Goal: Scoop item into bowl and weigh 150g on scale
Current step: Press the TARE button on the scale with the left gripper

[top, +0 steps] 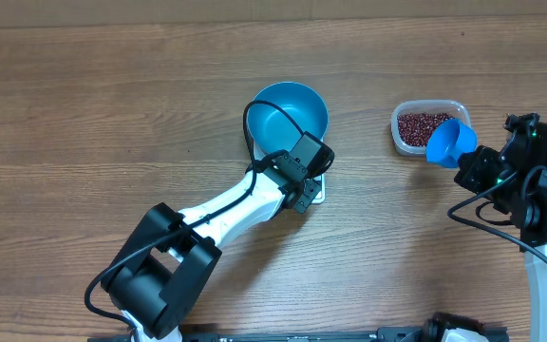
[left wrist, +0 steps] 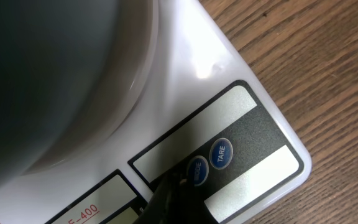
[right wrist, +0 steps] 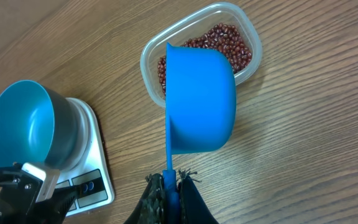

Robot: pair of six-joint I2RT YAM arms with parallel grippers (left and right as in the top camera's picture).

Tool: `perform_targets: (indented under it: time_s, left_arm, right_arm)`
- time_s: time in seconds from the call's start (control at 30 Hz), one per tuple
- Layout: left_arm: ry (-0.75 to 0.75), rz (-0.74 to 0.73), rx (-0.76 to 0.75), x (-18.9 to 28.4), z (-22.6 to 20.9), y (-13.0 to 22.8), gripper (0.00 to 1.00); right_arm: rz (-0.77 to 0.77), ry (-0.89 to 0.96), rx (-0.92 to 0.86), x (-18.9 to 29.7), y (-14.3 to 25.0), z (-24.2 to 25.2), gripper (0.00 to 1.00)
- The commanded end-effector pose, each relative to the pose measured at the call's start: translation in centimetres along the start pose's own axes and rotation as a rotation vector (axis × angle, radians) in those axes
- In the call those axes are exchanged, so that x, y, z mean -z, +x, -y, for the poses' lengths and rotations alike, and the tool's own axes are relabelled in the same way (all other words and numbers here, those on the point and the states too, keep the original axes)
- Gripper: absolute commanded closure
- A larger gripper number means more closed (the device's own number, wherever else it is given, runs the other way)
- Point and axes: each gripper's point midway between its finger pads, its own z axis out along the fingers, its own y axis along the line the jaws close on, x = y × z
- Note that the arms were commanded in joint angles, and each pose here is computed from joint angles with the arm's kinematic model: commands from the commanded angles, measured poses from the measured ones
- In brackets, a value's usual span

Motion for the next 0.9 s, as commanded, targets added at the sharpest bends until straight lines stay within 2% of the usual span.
perform_targets:
  time_s: [0.0,0.87]
  left_arm:
    - [0.006,-0.022,-0.010,-0.74,-0.26,0.66,0.96]
    - [0.001,-0.035,-0.011,-1.26,-0.30,0.99,0.96]
  right_arm:
    - [0.034,-0.009,0.009,0.73,-1.04,-0.39,0.96]
    - [0.032,-0.008,0.009,0.72,-0.98,-0.37,0.96]
